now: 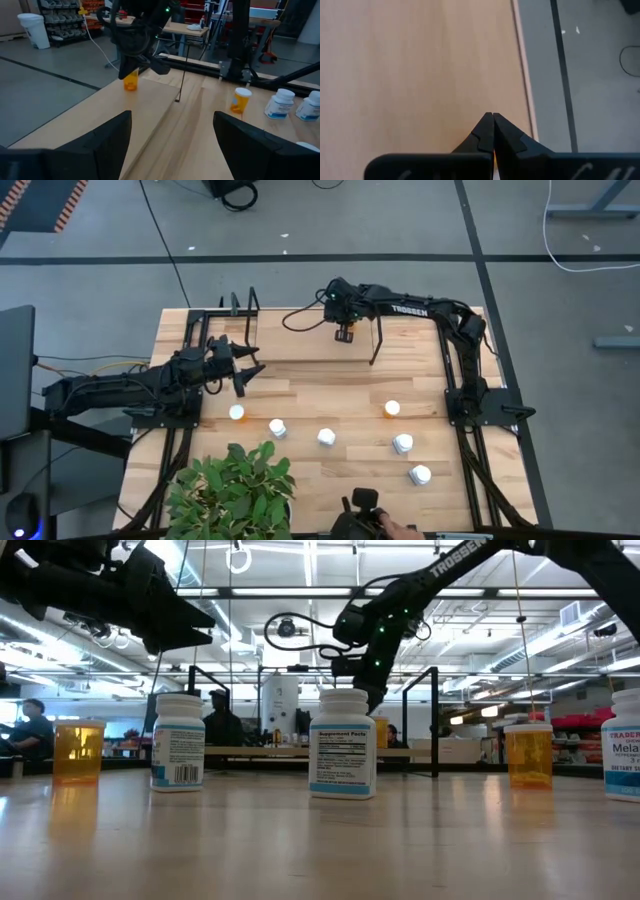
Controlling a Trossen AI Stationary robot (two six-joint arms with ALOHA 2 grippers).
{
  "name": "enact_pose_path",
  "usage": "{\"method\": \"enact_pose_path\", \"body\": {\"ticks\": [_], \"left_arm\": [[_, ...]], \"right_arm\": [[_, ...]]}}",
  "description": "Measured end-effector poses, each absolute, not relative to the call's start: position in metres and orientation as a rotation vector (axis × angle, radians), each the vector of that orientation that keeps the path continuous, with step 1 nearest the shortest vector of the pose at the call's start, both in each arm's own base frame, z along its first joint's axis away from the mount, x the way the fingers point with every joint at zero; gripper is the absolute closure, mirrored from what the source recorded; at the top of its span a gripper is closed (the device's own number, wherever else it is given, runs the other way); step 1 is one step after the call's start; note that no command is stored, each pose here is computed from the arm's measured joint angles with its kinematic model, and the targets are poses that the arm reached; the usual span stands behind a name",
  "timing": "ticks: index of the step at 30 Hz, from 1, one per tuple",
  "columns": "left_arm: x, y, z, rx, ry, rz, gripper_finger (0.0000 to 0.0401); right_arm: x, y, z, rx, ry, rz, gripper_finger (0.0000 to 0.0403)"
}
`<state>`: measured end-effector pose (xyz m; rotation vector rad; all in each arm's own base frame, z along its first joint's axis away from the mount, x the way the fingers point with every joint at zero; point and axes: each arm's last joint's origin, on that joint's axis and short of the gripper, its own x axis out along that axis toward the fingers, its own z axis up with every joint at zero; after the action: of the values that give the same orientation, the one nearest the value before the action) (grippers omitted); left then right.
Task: Pick and place medicine bottles onto shelf by color
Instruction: Put the orange pill bottle on the shelf, then put the white pill bottle on the shelf
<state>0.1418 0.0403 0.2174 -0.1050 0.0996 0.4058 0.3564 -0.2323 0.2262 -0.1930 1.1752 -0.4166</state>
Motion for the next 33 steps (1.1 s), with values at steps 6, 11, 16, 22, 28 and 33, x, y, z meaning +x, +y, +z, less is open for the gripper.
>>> {"method": "enact_pose_path", "body": {"ticks": [6, 11, 16, 22, 28, 33], "left_arm": [[0.142, 0.04, 0.217, -0.105, 0.1, 0.406, 0.0115], [0.142, 0.04, 0.217, -0.104, 0.1, 0.405, 0.0115], [0.142, 0.04, 0.217, -0.103, 0.1, 0.405, 0.0115], [0.142, 0.04, 0.217, -0.104, 0.099, 0.405, 0.0115], [0.142, 0.04, 0.218, -0.103, 0.097, 0.405, 0.0115], [0.142, 0.04, 0.218, -0.105, 0.096, 0.404, 0.0115]], "right_arm": [[0.346, -0.247, 0.226, -0.173, 1.183, -0.461, 0.0398], [0.345, -0.25, 0.226, -0.169, 1.182, -0.467, 0.0398], [0.356, -0.232, 0.228, -0.193, 1.172, -0.426, 0.0398], [0.366, -0.194, 0.249, -0.207, 1.125, -0.373, 0.0398], [0.35, -0.15, 0.282, -0.037, 1.141, -0.322, 0.0398], [0.349, -0.106, 0.292, 0.076, 1.156, -0.174, 0.0398]]}}
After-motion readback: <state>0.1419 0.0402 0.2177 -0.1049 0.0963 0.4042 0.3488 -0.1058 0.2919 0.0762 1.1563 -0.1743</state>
